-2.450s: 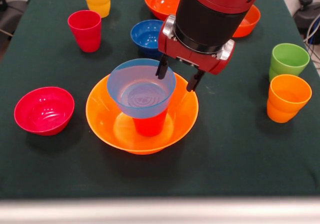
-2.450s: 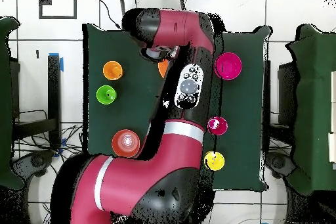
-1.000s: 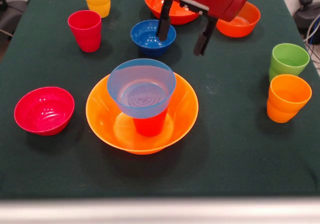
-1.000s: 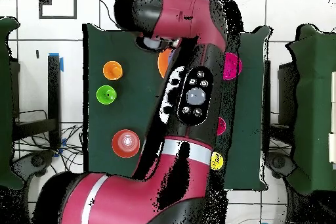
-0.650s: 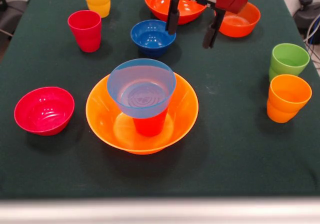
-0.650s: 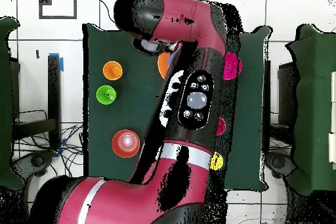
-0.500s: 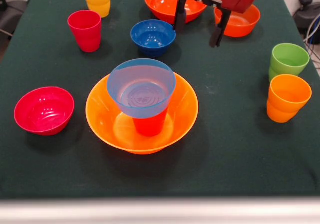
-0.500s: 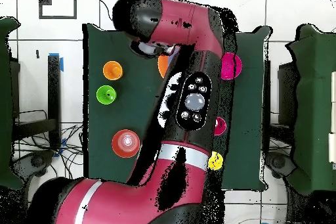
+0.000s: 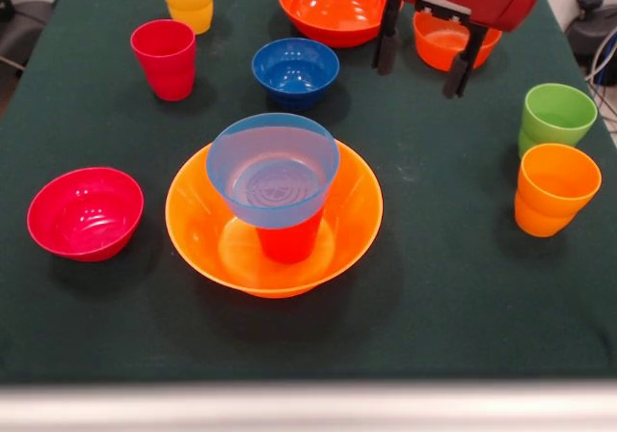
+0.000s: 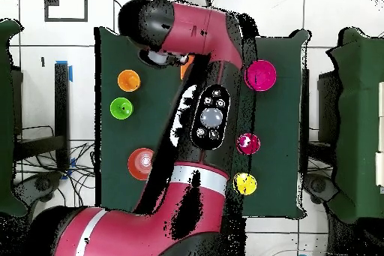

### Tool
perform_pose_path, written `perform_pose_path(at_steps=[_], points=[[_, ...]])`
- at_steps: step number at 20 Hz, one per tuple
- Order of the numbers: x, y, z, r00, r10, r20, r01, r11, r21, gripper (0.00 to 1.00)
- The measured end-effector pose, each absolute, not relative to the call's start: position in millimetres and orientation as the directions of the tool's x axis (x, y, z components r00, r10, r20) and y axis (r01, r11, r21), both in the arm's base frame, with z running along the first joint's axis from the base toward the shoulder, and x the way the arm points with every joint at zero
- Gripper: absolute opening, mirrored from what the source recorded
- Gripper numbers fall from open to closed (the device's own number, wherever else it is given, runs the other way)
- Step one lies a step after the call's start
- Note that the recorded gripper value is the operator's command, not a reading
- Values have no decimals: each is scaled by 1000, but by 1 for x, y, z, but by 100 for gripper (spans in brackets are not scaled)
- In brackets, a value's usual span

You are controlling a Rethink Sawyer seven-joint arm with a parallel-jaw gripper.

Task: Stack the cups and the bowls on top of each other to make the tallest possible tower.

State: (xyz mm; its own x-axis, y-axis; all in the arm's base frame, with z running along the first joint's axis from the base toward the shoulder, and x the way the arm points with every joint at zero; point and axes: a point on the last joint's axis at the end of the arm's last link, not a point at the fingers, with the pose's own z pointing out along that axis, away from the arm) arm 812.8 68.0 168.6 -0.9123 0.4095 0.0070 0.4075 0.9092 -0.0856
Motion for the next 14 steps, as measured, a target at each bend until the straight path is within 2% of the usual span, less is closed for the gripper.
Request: perform_pose_path(at_steps=[14], points=[[819,70,168,-915,402,-42,404,912,-75,100]])
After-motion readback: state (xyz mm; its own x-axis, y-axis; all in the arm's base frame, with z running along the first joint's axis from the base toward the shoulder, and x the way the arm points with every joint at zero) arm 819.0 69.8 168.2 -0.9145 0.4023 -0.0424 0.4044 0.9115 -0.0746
